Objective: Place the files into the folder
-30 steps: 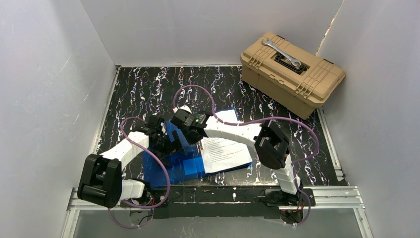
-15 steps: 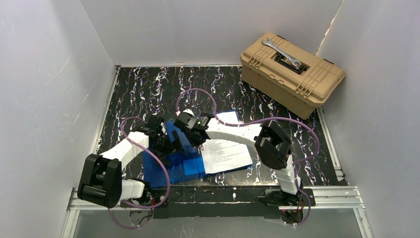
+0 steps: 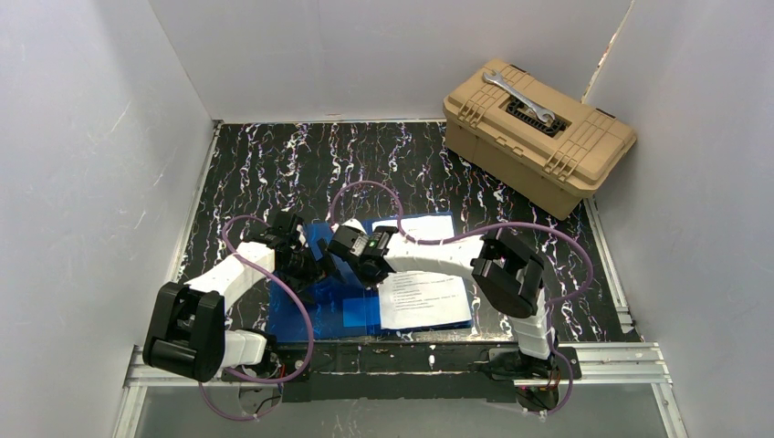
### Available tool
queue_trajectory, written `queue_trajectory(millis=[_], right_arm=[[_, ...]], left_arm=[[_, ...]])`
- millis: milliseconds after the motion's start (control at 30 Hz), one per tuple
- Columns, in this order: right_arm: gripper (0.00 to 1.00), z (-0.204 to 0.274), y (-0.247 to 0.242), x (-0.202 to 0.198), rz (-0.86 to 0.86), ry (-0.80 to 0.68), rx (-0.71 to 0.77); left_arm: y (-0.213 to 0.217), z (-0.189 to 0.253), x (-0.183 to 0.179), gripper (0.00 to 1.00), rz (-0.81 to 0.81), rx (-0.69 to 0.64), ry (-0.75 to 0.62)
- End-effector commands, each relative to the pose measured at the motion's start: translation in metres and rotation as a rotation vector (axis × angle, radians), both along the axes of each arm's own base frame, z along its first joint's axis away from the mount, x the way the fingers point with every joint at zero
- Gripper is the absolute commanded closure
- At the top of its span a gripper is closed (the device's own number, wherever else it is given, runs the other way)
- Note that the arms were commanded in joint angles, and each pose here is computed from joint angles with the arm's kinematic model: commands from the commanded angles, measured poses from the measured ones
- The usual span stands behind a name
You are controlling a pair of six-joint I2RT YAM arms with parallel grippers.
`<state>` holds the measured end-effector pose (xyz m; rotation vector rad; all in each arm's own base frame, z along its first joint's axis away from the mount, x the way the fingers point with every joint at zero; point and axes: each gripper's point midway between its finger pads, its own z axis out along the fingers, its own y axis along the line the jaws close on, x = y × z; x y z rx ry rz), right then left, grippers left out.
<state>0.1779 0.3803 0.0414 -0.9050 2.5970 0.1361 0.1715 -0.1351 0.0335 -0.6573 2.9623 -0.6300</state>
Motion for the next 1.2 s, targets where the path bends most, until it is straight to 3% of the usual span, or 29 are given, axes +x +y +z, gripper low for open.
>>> queue_trajectory(millis=[0, 267, 600, 933, 1167], right_arm=[[0.99, -0.021, -0.03, -0.018, -0.004, 0.042, -0.114], [0.99, -0.038, -0.04, -0.026, -0.002, 0.047, -0.162], [0.94, -0.044, -0.026, -0.034, -0.033, 0.086, -0.074], [0.93, -0.002, 0.007, -0.021, -0.048, 0.039, 0.055], [0.88, 0.057, 0.024, -0.005, -0.056, -0.048, 0.159]], left_arm=[[0.003, -0.005, -0.005, 0.02, 0.005, 0.013, 0.026], [0.003, -0.006, -0.004, 0.02, 0.004, 0.014, 0.029], [0.002, -0.007, -0.005, 0.02, 0.001, 0.008, 0.033], [0.001, -0.005, -0.004, 0.02, -0.002, 0.005, 0.027], [0.001, -0.006, -0.004, 0.02, -0.005, 0.001, 0.025]])
